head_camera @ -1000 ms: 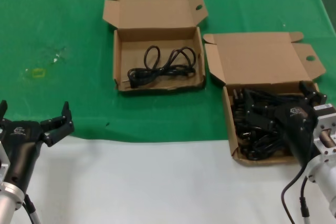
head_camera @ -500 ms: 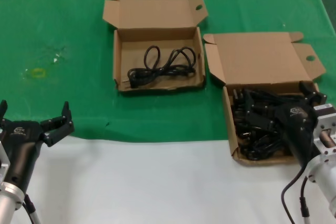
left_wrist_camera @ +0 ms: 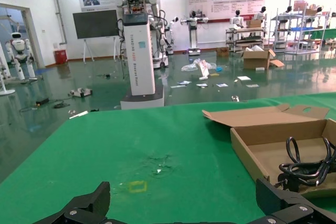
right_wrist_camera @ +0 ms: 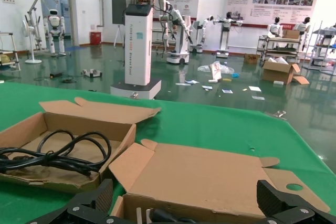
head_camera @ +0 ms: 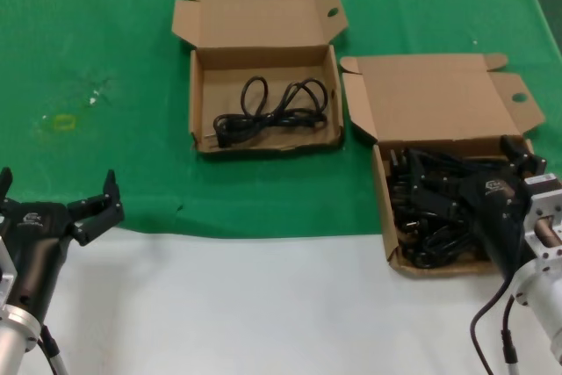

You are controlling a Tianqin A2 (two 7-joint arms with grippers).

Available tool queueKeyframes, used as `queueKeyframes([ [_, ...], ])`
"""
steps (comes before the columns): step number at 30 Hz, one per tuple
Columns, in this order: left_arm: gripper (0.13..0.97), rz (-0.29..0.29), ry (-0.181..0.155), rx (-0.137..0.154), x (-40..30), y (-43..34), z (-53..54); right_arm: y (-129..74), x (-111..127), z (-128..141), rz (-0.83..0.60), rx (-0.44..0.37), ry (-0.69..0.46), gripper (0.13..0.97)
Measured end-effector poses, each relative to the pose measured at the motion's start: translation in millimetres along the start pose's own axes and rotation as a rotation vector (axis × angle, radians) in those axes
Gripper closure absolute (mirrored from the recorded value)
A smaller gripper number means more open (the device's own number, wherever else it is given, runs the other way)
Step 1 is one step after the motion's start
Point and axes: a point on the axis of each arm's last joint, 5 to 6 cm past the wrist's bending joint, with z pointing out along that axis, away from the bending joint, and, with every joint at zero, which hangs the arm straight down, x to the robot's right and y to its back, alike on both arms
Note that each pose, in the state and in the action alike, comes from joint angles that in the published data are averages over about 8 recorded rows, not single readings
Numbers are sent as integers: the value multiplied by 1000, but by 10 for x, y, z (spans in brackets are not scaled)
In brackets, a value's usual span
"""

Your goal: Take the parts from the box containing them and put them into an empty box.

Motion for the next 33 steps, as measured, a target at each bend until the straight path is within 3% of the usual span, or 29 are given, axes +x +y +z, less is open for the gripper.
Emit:
queueKeyframes([
  [33,132,0,0,0,0,0,0,0,0,0,0,0,0,130],
])
